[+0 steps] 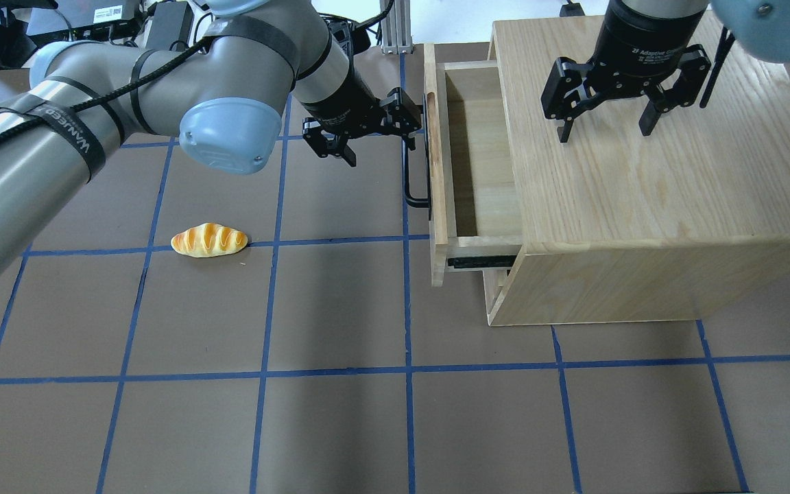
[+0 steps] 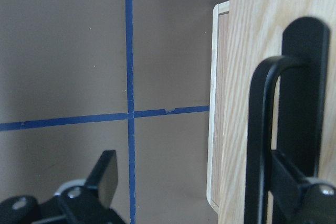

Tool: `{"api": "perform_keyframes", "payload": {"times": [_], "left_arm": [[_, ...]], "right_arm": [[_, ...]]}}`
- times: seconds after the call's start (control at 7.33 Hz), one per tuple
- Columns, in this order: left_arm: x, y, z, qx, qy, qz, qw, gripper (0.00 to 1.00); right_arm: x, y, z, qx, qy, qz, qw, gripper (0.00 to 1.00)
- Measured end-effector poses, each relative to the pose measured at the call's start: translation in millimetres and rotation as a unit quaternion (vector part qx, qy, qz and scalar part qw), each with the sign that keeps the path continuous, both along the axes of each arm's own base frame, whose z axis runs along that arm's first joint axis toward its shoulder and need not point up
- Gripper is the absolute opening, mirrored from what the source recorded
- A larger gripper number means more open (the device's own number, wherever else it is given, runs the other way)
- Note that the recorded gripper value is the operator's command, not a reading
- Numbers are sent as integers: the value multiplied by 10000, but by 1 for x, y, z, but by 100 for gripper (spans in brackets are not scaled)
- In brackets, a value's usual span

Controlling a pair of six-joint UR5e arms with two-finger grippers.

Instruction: Open upper drawer

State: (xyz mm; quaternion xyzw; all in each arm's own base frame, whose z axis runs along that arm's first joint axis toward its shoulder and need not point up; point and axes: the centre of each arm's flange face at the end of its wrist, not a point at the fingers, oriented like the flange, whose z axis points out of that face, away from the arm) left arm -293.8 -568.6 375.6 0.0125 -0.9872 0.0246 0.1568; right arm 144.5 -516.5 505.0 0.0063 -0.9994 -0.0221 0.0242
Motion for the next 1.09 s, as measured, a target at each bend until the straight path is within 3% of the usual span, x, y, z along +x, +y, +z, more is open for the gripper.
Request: {"api": "perform_keyframes", "payload": {"times": [1.09], "left_arm": [[85,-12,27,18,-190,269,9995,100]], "right_arm": [[0,0,0,0,0,-1,10000,100]]}}
